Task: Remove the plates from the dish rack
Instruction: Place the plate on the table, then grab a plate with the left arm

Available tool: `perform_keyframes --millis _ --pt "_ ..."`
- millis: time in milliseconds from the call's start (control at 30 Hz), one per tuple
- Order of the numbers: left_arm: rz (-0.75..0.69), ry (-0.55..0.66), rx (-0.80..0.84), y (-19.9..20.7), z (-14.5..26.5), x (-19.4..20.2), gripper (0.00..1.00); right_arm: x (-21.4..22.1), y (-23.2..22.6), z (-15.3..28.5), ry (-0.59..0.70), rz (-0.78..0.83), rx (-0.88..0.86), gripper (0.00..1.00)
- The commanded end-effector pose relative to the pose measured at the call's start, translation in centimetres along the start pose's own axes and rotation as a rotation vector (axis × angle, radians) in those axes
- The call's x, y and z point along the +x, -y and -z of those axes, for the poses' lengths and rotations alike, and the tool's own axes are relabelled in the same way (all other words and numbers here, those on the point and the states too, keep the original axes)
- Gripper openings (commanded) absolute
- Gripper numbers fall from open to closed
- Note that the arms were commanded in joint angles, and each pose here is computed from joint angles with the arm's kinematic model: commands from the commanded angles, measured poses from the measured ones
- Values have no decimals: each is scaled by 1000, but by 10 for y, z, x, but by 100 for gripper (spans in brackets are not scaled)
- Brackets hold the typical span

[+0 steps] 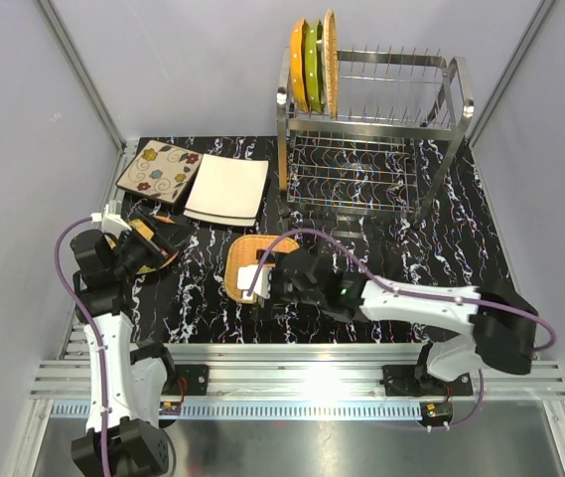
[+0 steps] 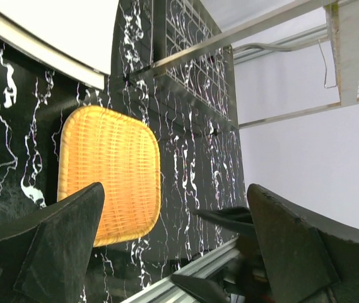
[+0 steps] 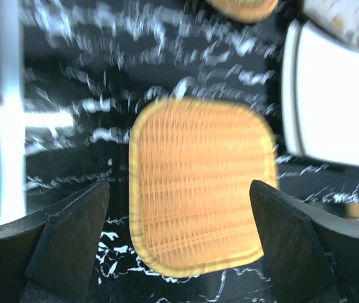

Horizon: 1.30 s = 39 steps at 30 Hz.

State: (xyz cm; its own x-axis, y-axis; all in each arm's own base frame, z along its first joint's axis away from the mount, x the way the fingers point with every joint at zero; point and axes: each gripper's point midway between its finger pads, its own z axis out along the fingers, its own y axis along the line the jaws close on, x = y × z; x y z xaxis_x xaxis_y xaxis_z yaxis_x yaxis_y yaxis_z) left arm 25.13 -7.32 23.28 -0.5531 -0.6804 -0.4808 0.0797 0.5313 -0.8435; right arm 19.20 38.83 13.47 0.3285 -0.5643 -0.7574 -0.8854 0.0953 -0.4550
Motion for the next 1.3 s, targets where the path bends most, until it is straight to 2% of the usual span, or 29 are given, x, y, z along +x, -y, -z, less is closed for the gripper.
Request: perform_keyframes --millis 0,100,167,233,267,333,367,433,467,500,533,567,633,667,700,733,800,833,867,1000,1267 --pt "-41 71 43 27 0 -26 99 -53 10 50 69 -131 -115 100" --pt "-72 86 79 50 -3 -38 99 -57 26 86 112 -219 -161 100" --pt "-126 96 54 60 -10 -41 99 -55 36 108 117 -263 -151 100" --pt "-194 116 36 89 -13 -47 99 -47 61 130 124 -345 -105 100" --pt "-254 142 58 114 -10 -56 99 -39 68 138 108 -387 -88 100" --pt "-285 110 17 126 -27 -49 98 -22 88 156 98 -472 -27 100" --pt "-339 137 41 153 -25 -58 97 -13 90 161 76 -511 -8 100" --pt "-384 96 -14 165 -49 -47 95 8 105 176 50 -607 47 100" --pt "-429 133 26 198 -44 -58 94 17 106 180 44 -647 57 100" --pt "-441 80 -24 194 -68 -50 92 22 109 185 55 -697 59 100" --pt "-468 68 -20 209 -75 -42 90 35 120 193 49 -740 109 100" --pt "-499 126 14 243 -69 -59 88 43 121 197 44 -778 114 100" --pt "-554 72 -52 245 -105 -45 82 63 128 205 29 -860 145 100" --pt "-562 116 -15 274 -105 -59 82 69 128 207 20 -892 151 100" --pt "-573 104 -30 278 -111 -57 81 74 128 208 17 -908 158 100" --pt "-587 112 -19 293 -130 -58 75 81 129 209 17 -923 171 100" --pt "-598 117 -20 302 -143 -58 73 85 128 210 15 -940 190 100" --pt "-608 98 -28 300 -165 -49 70 87 131 210 22 -936 203 100" --pt "-601 134 9 318 -162 -57 68 92 130 209 13 -945 214 100" --pt "-588 197 81 341 -182 -59 63 98 134 209 30 -975 249 100" --pt "-568 244 202 371 -193 -51 60 99 140 214 36 -927 289 100"
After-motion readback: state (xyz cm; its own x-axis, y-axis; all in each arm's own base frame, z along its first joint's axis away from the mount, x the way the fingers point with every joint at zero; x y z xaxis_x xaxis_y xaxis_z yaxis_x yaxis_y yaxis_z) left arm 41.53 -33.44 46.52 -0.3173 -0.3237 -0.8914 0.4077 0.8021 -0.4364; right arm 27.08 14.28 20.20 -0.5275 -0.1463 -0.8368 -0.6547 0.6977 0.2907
